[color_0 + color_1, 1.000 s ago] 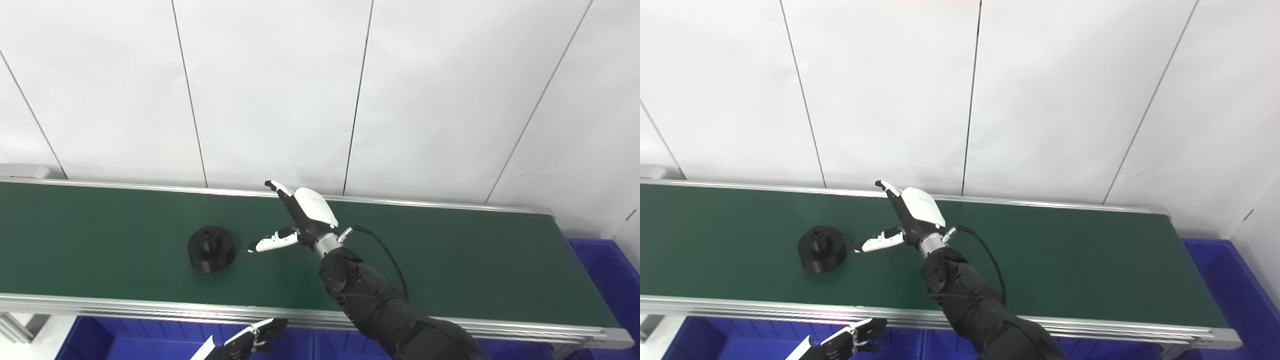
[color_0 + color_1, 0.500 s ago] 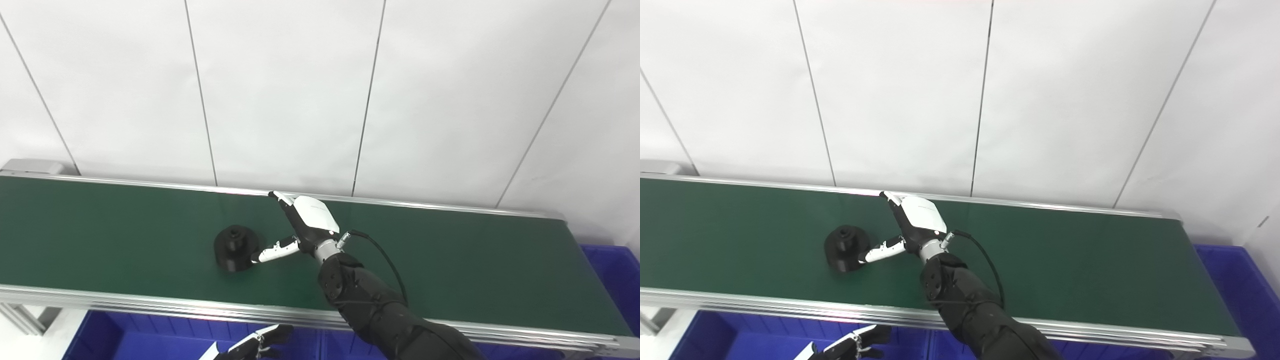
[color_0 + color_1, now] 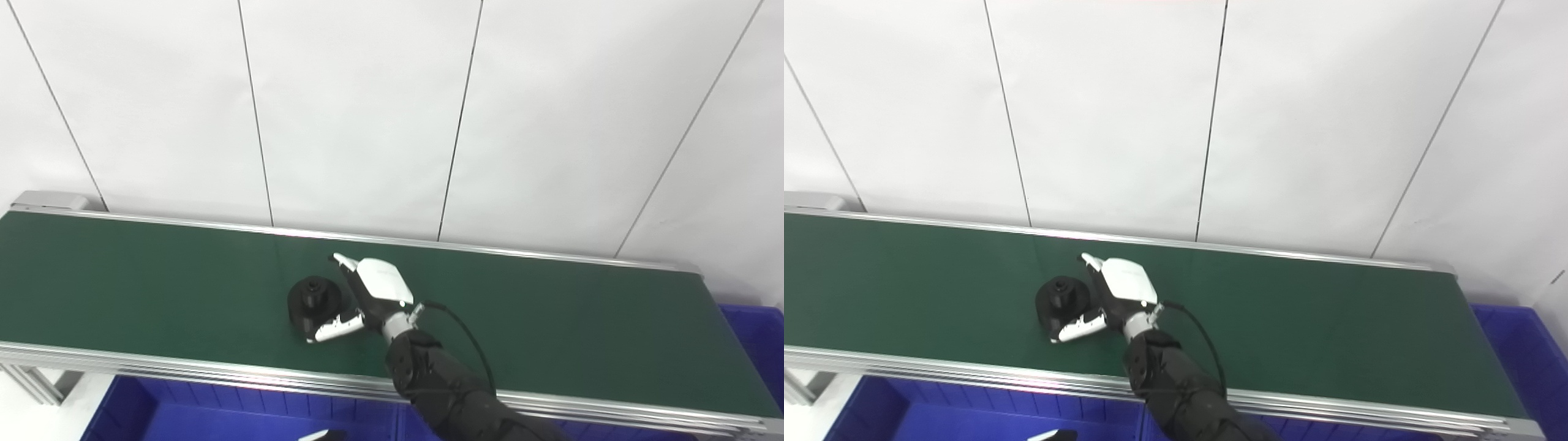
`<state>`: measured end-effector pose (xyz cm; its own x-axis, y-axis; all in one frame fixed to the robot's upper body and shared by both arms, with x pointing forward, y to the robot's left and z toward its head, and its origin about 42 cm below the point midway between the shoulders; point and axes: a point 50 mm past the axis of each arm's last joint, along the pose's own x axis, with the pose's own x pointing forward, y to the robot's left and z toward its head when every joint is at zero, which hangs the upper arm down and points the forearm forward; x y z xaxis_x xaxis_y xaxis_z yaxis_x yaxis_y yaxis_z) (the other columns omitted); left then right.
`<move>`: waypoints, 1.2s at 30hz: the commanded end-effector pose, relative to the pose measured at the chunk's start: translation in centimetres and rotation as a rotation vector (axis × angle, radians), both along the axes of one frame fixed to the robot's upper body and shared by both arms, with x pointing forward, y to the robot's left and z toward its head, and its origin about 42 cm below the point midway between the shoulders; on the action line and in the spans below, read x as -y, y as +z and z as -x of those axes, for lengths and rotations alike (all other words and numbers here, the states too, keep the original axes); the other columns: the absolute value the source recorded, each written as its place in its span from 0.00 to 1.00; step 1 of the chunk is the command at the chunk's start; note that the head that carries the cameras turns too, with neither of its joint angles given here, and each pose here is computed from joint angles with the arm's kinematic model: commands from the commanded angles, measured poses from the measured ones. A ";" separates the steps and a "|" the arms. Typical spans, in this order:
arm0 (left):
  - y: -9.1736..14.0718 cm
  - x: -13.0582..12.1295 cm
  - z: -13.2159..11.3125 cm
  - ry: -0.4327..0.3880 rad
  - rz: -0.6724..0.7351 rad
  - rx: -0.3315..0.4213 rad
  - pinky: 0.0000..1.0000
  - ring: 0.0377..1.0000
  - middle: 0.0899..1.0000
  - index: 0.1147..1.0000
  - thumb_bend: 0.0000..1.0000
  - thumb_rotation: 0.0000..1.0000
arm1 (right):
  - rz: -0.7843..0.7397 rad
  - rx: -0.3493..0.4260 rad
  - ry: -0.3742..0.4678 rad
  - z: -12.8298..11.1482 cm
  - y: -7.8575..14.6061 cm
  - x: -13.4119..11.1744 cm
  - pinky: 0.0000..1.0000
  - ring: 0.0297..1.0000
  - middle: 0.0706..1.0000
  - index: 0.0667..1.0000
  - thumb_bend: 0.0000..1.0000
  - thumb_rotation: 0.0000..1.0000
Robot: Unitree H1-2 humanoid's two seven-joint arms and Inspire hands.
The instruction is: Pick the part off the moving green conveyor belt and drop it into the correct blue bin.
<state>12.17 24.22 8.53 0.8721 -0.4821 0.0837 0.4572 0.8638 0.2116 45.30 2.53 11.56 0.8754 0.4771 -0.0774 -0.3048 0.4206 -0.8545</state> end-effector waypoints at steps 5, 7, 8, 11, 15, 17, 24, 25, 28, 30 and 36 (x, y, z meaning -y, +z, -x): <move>1.3 0.1 0.8 0.011 0.027 0.056 0.80 0.87 0.90 0.86 0.49 0.38 | -0.018 0.034 0.006 0.1 1.4 -2.0 0.76 0.83 0.86 0.88 1.00 0.38; 1.3 0.1 0.9 0.012 0.034 0.056 0.80 0.88 0.91 0.87 0.50 0.40 | -0.015 0.027 0.008 0.4 1.2 -2.1 0.75 0.81 0.84 0.87 1.00 0.36; 1.3 0.0 0.8 0.013 0.043 0.054 0.80 0.88 0.91 0.87 0.50 0.40 | -0.012 0.023 0.011 0.5 1.1 -2.2 0.74 0.80 0.83 0.86 1.00 0.36; 1.5 -0.1 0.8 0.018 0.055 0.059 0.82 0.89 0.91 0.87 0.50 0.39 | -0.003 0.005 0.017 0.8 0.7 -2.4 0.72 0.77 0.80 0.85 1.00 0.35; 1.7 -0.2 0.6 0.024 0.064 0.068 0.82 0.89 0.91 0.87 0.50 0.37 | 0.005 -0.021 0.019 1.1 0.4 -2.7 0.73 0.77 0.79 0.84 1.00 0.33; 1.7 -0.3 0.6 0.027 0.067 0.068 0.83 0.89 0.91 0.87 0.50 0.37 | 0.005 -0.027 0.016 1.3 0.2 -2.8 0.69 0.73 0.74 0.82 1.00 0.32; 1.9 -0.6 1.0 0.036 0.079 0.067 0.84 0.89 0.90 0.87 0.50 0.34 | 0.014 -0.026 0.009 1.6 0.0 -3.1 0.63 0.65 0.65 0.67 0.99 0.31; 2.1 -0.7 1.0 0.041 0.067 0.074 0.83 0.89 0.90 0.86 0.50 0.35 | 0.019 -0.028 0.011 1.6 0.0 -3.1 0.62 0.64 0.64 0.66 0.98 0.30; 2.5 -0.9 1.2 0.049 0.045 0.087 0.82 0.88 0.89 0.86 0.50 0.37 | 0.029 -0.036 0.016 1.8 -0.2 -3.3 0.61 0.63 0.64 0.65 0.97 0.27; 2.8 -1.1 1.3 0.052 0.028 0.096 0.82 0.88 0.89 0.86 0.51 0.37 | 0.031 -0.042 0.021 2.1 -0.5 -3.4 0.55 0.59 0.61 0.62 0.95 0.23; 3.4 -1.5 1.0 0.062 0.001 0.127 0.82 0.88 0.89 0.85 0.50 0.35 | 0.065 -0.030 0.038 2.6 -1.0 -3.4 0.44 0.51 0.57 0.59 0.86 0.04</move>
<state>11.16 25.42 10.71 0.8927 -0.4295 0.1363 0.3927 0.8899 0.2319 44.19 3.81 10.85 0.8799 0.4626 -0.1087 -0.3108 0.3870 -0.8681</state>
